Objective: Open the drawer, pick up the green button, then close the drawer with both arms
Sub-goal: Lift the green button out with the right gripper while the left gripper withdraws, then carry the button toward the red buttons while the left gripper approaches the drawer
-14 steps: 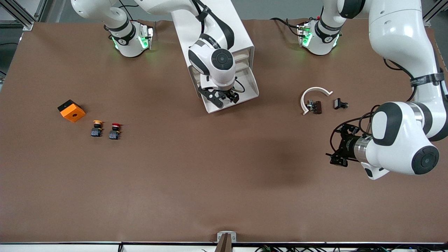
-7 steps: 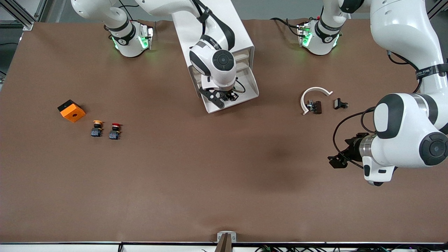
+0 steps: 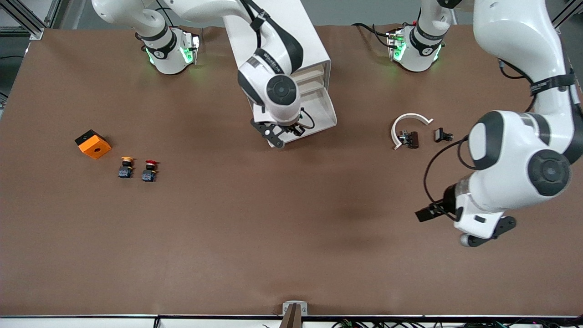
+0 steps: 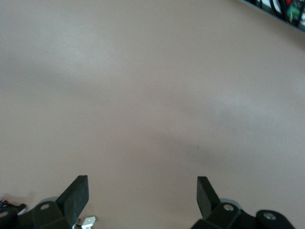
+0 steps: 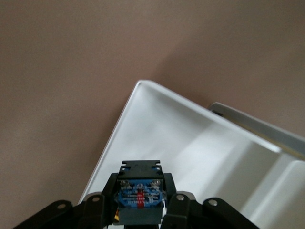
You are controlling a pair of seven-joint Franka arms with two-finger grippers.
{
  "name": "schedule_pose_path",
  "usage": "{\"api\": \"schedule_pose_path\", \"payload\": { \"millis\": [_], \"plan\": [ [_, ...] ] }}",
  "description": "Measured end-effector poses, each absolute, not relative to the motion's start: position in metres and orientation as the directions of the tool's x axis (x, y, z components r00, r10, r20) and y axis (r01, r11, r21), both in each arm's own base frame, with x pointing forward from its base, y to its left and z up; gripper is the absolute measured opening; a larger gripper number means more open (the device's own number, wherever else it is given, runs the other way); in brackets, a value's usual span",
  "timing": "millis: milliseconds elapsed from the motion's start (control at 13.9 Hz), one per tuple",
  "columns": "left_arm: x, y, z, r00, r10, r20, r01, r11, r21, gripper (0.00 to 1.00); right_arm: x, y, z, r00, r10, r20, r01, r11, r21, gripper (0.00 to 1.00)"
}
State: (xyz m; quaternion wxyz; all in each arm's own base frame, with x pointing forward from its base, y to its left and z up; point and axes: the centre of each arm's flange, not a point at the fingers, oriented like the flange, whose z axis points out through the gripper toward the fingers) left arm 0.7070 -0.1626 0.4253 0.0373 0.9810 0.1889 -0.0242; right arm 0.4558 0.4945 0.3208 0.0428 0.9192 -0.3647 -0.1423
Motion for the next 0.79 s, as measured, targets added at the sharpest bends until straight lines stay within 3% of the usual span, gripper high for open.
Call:
{"api": "schedule_pose_path", "payload": {
  "millis": [360,792],
  "plan": [
    [0.68,-0.216,0.371,0.937,0.328,-0.122,0.337,-0.939,0.061,1.0,0.536,0.404,0.389,0.664,-0.642,-0.382,-0.61,-0.761,0.22,0.41],
    [0.631,-0.298,0.301,0.9,0.421,-0.115,0.429,-0.901,0.06,1.0,0.589,0.267,0.448,0.816,-0.366,-0.448,-0.374,-0.924,0.074,0.41]
  ]
}}
